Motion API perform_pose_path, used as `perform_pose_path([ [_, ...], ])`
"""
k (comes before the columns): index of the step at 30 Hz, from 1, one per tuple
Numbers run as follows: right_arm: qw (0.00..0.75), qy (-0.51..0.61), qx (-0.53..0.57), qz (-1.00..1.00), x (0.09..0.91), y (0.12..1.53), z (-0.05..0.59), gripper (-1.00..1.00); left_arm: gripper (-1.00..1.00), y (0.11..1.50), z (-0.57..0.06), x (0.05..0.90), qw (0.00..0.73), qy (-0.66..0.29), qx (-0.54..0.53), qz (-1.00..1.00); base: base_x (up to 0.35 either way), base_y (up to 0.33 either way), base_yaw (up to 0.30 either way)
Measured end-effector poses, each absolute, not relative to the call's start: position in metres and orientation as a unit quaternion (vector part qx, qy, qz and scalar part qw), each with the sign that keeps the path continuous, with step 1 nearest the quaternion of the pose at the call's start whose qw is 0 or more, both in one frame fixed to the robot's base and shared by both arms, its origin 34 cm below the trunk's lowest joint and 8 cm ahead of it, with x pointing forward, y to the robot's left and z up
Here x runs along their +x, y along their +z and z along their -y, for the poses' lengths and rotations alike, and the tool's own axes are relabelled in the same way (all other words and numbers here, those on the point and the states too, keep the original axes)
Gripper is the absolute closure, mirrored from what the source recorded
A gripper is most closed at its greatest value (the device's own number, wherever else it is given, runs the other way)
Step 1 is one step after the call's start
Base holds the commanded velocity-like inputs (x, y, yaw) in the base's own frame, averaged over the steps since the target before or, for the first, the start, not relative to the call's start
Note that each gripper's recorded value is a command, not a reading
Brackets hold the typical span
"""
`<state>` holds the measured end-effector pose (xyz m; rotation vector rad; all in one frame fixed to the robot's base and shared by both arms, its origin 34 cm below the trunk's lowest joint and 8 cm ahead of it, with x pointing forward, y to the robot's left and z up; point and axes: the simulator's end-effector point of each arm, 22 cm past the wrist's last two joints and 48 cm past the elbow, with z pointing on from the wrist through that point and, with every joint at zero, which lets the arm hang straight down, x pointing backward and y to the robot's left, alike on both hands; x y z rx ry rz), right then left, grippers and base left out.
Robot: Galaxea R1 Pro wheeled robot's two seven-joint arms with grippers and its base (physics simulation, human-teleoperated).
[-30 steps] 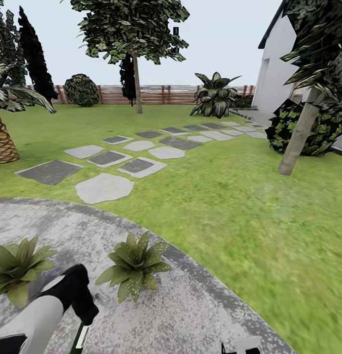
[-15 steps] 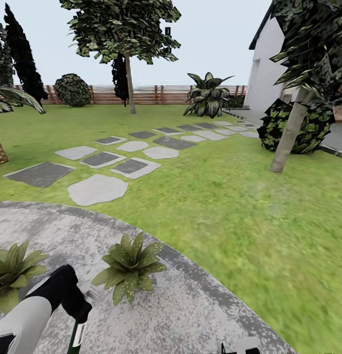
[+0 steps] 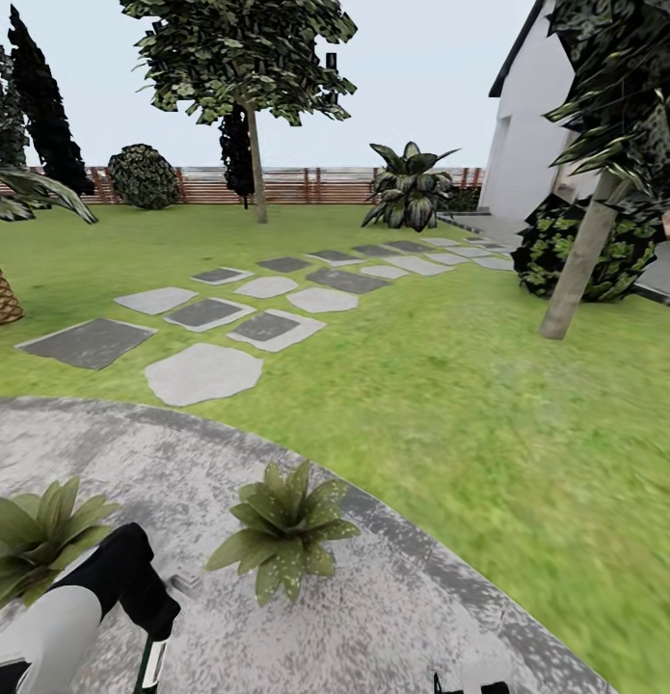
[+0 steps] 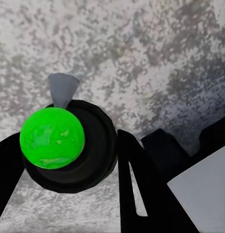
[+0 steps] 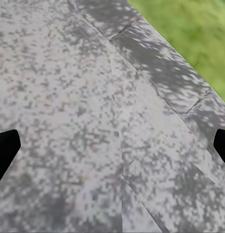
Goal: Pick up the pesticide atomizer in the garden and spray insectifuge to fully cover both potted plants in the garden.
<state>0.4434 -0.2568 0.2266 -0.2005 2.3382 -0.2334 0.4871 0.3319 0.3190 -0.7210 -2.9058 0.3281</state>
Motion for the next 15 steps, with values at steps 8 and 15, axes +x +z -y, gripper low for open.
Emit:
perform_pose_path([
  [8, 0.381, -0.092, -0.08, -0.916, 0.443, 0.226, 0.258, -1.0, 1.0, 0.359, -0.303, 0.488, 0.117, 0.157, -0.308, 0.931, 0.021, 0.017, 0.0],
  [15, 0.382, -0.092, -0.081, -0.916, 0.443, 0.226, 0.258, -1.0, 1.0, 0.398, -0.305, 0.525, 0.098, 0.099, -0.362, 0.922, 0.0, 0.0, 0.0],
])
